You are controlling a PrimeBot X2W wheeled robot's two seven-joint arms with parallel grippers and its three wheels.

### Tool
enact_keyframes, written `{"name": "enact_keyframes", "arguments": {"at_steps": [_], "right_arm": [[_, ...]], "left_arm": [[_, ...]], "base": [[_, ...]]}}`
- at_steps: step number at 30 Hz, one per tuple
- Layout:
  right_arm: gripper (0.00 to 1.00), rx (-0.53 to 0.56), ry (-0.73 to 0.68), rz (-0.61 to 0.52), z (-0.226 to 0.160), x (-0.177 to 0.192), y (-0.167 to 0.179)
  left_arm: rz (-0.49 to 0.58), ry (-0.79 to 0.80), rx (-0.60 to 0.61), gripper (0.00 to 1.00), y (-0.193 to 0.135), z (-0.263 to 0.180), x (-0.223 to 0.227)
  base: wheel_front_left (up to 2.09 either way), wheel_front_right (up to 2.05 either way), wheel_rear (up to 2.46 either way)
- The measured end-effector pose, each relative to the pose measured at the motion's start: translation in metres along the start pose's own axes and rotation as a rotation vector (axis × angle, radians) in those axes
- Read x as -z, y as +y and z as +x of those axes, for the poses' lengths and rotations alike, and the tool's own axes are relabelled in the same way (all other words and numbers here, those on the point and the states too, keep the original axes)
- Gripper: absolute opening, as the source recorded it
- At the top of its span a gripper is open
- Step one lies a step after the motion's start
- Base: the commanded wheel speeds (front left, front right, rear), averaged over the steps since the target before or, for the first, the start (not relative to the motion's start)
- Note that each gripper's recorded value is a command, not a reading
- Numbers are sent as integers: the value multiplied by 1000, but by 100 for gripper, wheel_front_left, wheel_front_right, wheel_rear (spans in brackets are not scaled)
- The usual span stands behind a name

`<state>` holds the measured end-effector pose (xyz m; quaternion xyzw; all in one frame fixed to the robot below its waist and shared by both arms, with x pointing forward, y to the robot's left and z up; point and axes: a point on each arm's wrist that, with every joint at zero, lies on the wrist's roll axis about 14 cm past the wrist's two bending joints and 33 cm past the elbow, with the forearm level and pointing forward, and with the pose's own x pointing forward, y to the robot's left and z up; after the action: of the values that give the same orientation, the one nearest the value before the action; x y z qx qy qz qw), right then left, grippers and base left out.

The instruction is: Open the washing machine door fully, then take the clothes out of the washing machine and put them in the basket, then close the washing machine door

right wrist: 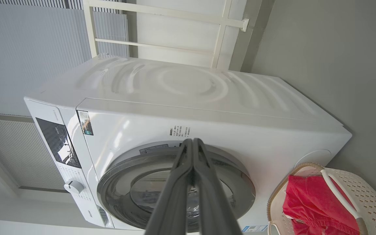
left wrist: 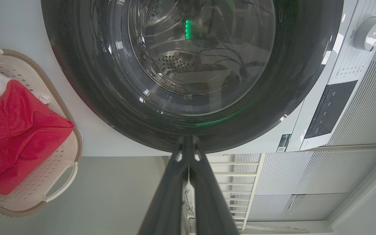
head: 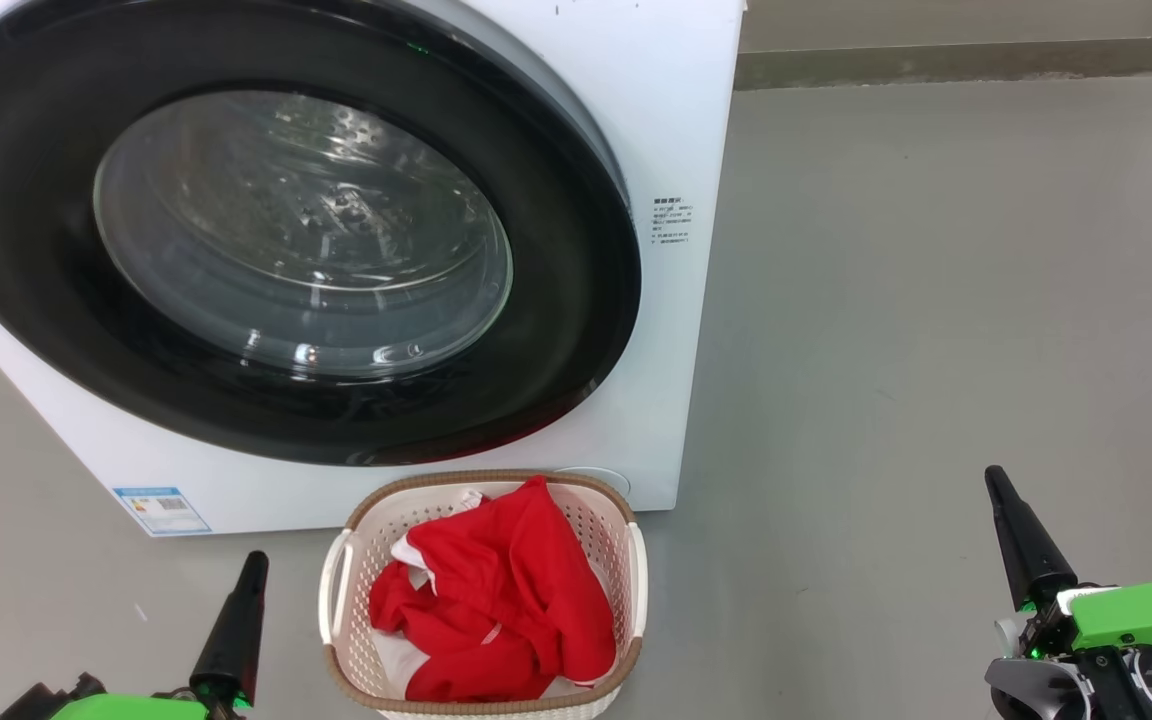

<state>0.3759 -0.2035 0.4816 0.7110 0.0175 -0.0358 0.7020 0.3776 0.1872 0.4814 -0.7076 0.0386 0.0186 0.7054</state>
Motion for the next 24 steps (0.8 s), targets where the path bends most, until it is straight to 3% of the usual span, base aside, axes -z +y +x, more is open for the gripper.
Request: {"name": "enact_keyframes", "arguments": {"at_steps": [24], "right_arm": [[0, 1, 2, 0, 0, 0, 0]], "left_arm": [[0, 0, 0, 0, 0, 0, 0]], "base": [[0, 0, 0]]}}
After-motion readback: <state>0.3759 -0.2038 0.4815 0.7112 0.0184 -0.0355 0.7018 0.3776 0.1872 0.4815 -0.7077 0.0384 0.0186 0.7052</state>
